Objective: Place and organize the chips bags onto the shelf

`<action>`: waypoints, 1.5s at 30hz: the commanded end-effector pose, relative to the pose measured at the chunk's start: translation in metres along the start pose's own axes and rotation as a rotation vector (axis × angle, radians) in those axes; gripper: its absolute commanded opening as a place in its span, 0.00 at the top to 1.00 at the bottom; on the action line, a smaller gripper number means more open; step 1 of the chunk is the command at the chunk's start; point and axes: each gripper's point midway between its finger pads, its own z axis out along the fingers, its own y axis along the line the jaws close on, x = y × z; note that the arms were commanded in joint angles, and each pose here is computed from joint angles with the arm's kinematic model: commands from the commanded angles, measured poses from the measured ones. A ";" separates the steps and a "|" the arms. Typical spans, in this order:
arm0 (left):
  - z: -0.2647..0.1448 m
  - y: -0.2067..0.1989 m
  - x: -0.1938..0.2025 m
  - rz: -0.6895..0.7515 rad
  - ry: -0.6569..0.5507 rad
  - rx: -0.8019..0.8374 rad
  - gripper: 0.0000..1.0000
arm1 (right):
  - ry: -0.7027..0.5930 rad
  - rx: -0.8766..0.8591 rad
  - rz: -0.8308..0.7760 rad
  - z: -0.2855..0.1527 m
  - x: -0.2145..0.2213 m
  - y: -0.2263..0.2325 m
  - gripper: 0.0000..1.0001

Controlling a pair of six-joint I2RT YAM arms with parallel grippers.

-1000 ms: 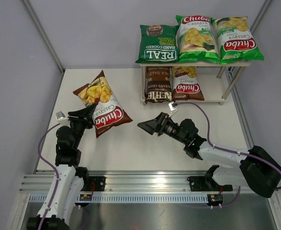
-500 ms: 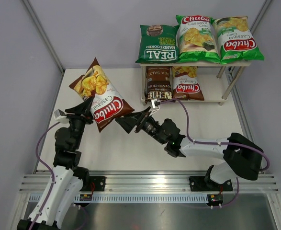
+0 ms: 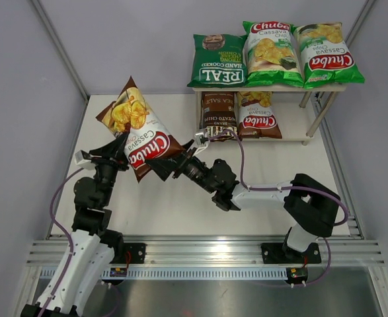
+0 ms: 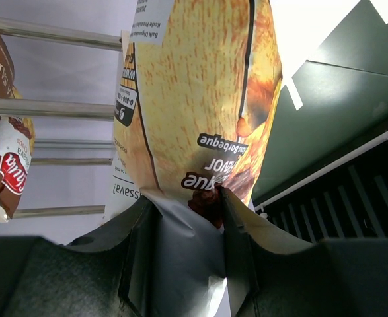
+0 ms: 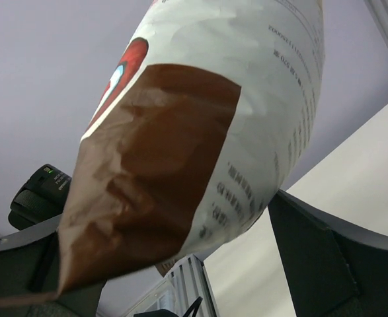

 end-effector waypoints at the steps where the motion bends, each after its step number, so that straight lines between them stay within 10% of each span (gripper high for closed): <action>1: -0.014 -0.056 0.021 -0.030 0.071 0.170 0.84 | -0.129 -0.088 -0.070 0.016 -0.036 0.031 0.01; 12: -0.022 -0.036 0.033 0.000 0.145 0.114 0.84 | -0.115 -0.091 -0.095 0.035 -0.056 0.044 0.05; 16: -0.024 -0.039 0.036 0.047 0.158 0.133 0.79 | -0.076 -0.127 -0.095 0.031 -0.053 0.044 0.42; 23: -0.028 -0.039 0.034 0.137 0.136 0.153 0.55 | -0.043 -0.148 -0.158 0.016 -0.054 0.048 0.64; 29: -0.033 -0.040 0.025 0.297 0.073 0.159 0.01 | -0.027 -0.128 -0.176 -0.001 -0.061 0.039 0.76; 39: -0.056 0.013 -0.050 0.770 -0.224 -0.282 0.01 | 0.011 -0.008 -0.115 -0.069 -0.069 0.007 0.82; 45: -0.070 0.041 -0.064 1.042 -0.153 -0.448 0.01 | 0.032 0.141 -0.068 -0.133 -0.066 -0.019 0.84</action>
